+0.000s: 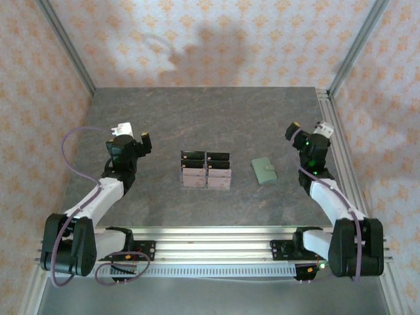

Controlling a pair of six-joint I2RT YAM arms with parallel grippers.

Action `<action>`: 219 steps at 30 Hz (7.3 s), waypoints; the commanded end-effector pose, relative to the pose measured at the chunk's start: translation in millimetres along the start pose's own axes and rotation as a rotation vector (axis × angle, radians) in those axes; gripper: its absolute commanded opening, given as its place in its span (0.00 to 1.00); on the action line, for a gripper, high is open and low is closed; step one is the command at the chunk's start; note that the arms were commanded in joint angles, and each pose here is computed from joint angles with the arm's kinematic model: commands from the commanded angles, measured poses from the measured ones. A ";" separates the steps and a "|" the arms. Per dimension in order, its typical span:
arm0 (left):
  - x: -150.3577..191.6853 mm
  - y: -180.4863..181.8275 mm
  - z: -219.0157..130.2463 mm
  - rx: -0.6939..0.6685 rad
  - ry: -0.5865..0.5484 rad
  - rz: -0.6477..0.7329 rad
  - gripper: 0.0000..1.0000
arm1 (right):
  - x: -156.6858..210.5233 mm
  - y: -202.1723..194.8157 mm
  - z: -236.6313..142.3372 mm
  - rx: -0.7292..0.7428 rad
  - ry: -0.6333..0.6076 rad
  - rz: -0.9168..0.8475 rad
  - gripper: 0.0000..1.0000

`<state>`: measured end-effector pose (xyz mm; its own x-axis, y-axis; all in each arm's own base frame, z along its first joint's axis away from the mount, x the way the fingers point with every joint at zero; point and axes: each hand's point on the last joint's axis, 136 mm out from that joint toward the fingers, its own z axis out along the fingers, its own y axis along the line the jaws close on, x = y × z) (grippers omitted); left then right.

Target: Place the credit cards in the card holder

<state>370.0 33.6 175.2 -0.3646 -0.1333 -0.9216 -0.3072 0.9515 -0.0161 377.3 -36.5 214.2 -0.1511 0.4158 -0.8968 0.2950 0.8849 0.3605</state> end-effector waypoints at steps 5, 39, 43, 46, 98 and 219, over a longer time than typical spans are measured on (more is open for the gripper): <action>-22.6 -0.2 -27.5 0.006 0.101 -0.162 1.00 | 2.4 34.1 -31.7 -0.134 0.233 0.173 0.99; 83.8 -147.1 -66.4 0.506 0.506 -0.344 1.00 | 226.3 183.7 -119.5 -0.327 1.007 -0.003 0.75; 87.4 -162.0 -60.4 0.535 0.524 -0.350 1.00 | 228.0 188.8 -112.5 -0.321 1.001 -0.006 0.75; 89.0 -172.6 -57.5 0.553 0.536 -0.345 1.00 | 230.2 192.4 -109.1 -0.321 1.002 -0.008 0.75; 60.8 -312.4 20.5 0.697 0.522 -0.361 1.00 | 199.8 207.9 22.1 -0.243 0.854 0.088 0.44; 107.4 -176.1 -90.3 0.486 0.635 -0.282 1.00 | 226.3 151.1 -139.3 -0.197 1.130 -0.284 0.00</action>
<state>310.2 -166.3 118.2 -0.7990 -0.3633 -0.4792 -0.1057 0.8693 -0.4828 254.3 194.9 100.5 -0.9666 0.0245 -0.2553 -0.0355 0.9730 0.2279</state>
